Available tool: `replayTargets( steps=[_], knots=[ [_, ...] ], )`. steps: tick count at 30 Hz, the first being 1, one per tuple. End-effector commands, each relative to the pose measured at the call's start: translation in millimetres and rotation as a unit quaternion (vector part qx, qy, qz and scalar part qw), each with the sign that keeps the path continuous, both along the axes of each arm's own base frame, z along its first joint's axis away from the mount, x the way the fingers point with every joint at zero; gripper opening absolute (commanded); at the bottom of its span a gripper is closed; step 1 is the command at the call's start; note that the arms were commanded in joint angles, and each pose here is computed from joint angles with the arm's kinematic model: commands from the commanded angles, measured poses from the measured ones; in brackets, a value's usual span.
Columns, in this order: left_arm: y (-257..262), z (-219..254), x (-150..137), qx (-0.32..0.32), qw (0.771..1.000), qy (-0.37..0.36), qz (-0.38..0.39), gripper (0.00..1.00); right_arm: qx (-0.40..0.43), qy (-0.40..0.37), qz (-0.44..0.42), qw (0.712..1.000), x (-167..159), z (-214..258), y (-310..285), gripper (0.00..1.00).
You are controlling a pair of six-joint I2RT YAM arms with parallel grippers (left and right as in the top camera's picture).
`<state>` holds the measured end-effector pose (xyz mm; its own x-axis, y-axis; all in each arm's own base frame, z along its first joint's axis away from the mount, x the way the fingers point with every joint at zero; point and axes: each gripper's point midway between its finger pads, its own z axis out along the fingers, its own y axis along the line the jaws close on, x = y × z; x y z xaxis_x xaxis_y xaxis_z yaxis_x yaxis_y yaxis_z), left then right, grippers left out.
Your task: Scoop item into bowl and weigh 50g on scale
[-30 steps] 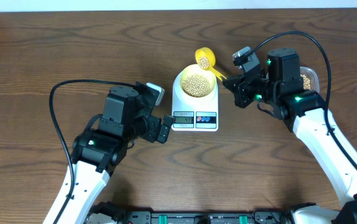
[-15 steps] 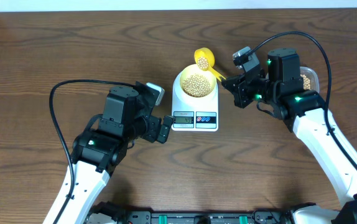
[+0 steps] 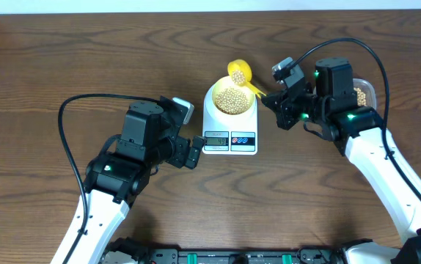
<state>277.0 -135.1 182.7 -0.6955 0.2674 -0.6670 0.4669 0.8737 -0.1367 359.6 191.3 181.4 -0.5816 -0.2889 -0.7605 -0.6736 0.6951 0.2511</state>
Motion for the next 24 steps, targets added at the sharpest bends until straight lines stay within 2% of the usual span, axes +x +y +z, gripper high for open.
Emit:
replayTargets(
  steps=[1,6,10,24],
  knots=[
    [2.2,0.3,1.8,0.004,1.0,-0.004,0.002,0.98,-0.001,-0.013,-0.003,1.0,1.7,5.8,1.1,0.01],
    [2.2,0.3,1.8,0.004,1.0,-0.004,0.002,0.98,0.046,0.028,-0.061,0.997,9.3,11.7,-2.5,0.01],
    [2.2,0.3,1.8,0.004,1.0,-0.004,0.002,0.98,0.031,0.007,-0.012,0.999,1.3,10.9,3.5,0.01],
    [2.1,0.3,1.7,0.003,1.0,-0.004,0.002,0.98,0.078,0.037,-0.078,0.993,15.4,19.9,-8.9,0.01]
  ],
)
